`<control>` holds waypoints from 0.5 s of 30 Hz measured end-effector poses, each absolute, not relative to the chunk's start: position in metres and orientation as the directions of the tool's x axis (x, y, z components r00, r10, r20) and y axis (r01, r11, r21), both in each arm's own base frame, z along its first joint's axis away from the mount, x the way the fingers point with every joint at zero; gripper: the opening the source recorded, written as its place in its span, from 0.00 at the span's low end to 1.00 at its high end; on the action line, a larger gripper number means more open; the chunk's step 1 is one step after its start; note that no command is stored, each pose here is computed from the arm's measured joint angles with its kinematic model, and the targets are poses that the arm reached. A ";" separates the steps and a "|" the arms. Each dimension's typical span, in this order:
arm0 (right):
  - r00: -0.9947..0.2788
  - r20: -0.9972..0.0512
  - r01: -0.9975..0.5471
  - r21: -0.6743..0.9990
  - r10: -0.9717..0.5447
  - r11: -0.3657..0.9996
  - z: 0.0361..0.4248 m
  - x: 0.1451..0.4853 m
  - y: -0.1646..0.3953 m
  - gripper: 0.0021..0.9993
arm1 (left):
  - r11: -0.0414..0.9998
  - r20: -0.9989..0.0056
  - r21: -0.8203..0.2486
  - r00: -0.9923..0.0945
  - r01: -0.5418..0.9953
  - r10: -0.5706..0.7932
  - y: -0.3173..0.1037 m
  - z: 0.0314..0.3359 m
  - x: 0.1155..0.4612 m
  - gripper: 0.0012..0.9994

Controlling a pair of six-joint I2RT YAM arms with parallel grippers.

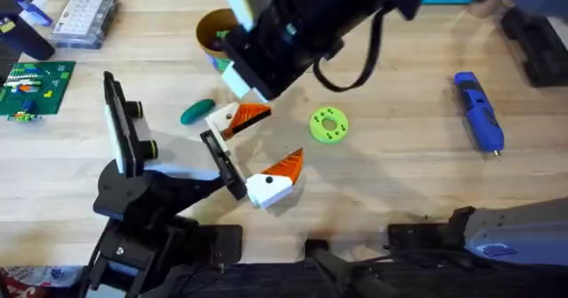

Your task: Pick up the gripper from the table and insert it into the empty holder that is missing its gripper. Then pick up a screw, insert it into the mounting hole, and use the screwdriver to tighten it. Finally, clean up the table by picking up the vegetable and placing it into the bucket.

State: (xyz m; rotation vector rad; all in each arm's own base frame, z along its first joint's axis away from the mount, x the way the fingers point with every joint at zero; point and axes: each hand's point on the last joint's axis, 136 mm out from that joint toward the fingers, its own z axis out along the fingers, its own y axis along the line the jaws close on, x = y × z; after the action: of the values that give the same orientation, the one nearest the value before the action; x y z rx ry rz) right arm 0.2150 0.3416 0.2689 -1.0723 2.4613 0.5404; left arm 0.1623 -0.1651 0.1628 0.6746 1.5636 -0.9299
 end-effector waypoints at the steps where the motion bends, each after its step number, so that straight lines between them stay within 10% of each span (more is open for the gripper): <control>1: -0.626 -0.508 -0.751 0.188 -0.592 0.633 0.272 0.216 0.339 0.01 | 0.523 -0.978 -0.201 -0.197 0.828 -0.066 -0.165 0.163 0.162 0.99; 15: -0.626 -0.506 -0.751 0.188 -0.593 0.633 0.269 0.218 0.343 0.01 | 0.523 -0.978 -0.201 -0.197 0.828 -0.066 -0.165 0.163 0.162 0.99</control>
State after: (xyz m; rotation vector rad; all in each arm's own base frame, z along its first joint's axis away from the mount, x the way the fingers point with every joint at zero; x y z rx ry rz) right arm 0.2180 0.3428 0.2689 -1.0647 2.4570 0.5429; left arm 0.1623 -0.1651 0.1628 0.6746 1.5636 -0.9299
